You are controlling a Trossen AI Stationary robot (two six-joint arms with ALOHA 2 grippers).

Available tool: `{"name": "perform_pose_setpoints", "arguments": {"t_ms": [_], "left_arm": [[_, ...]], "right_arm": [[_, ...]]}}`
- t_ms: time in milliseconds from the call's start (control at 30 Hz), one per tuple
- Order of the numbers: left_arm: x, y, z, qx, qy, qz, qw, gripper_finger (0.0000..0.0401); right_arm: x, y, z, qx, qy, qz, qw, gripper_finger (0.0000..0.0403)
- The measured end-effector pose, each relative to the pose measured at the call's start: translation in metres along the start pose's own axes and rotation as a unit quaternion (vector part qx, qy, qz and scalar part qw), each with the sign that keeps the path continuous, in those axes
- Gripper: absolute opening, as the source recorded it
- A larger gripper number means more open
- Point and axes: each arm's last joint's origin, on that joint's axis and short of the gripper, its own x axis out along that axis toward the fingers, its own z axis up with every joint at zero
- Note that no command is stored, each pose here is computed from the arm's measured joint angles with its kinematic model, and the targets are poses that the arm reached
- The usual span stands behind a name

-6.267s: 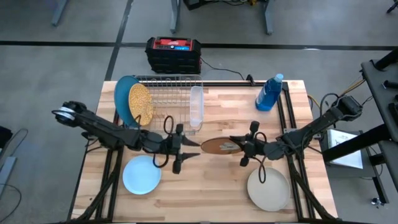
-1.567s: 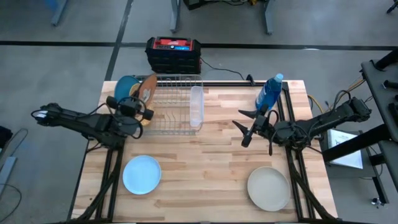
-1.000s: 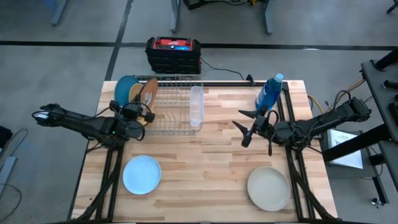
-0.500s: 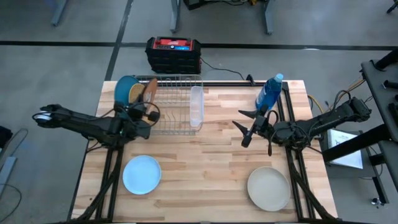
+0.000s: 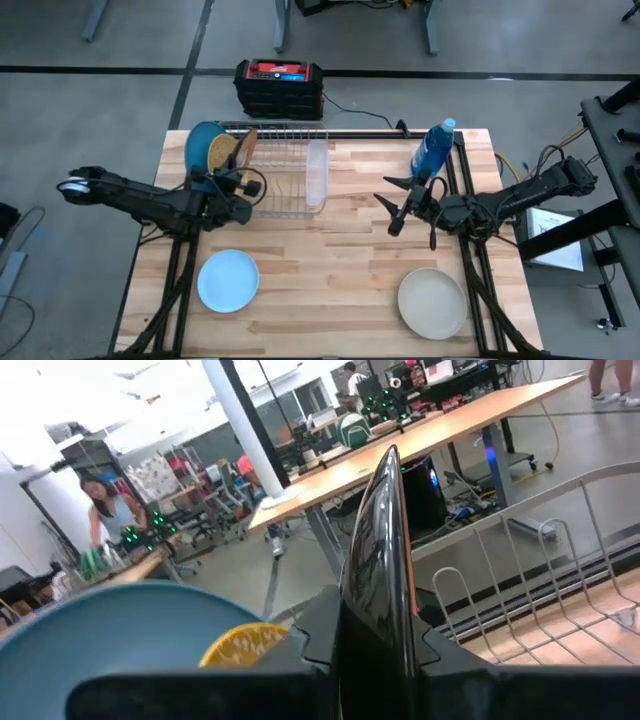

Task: Sort dishes
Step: Put the orange plate in the dish rack

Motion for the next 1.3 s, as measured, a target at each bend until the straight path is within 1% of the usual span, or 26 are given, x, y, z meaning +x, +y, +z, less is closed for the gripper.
{"name": "perform_pose_setpoints", "arguments": {"t_ms": [200, 367, 567, 800, 1067, 1300], "left_arm": [[0.002, -0.007, -0.004, -0.024, 0.015, -0.019, 0.999, 0.0021], [0.006, -0.010, -0.007, -0.024, 0.032, -0.027, 0.999, 0.0021], [0.010, -0.012, -0.010, -0.033, 0.038, -0.019, 0.999, 0.0022], [0.012, -0.014, -0.011, -0.041, 0.038, -0.012, 0.998, 0.0035], [0.012, -0.014, -0.010, -0.041, 0.035, -0.006, 0.999, 0.0048], [0.012, -0.013, -0.010, -0.041, 0.037, -0.009, 0.998, 0.0074]], "right_arm": [[0.000, 0.000, 0.000, 0.000, 0.000, 0.000, 1.000, 0.0238], [0.000, 0.000, 0.000, -0.001, 0.000, 0.000, 1.000, 0.0232], [0.000, 0.000, 0.000, -0.001, 0.000, 0.000, 1.000, 0.0232], [0.000, 0.000, 0.000, -0.001, 0.000, 0.000, 1.000, 0.0243], [0.000, 0.000, -0.001, -0.003, 0.003, 0.000, 1.000, 0.0234], [0.000, 0.000, -0.001, 0.001, 0.006, 0.000, 1.000, 0.0246]]}}
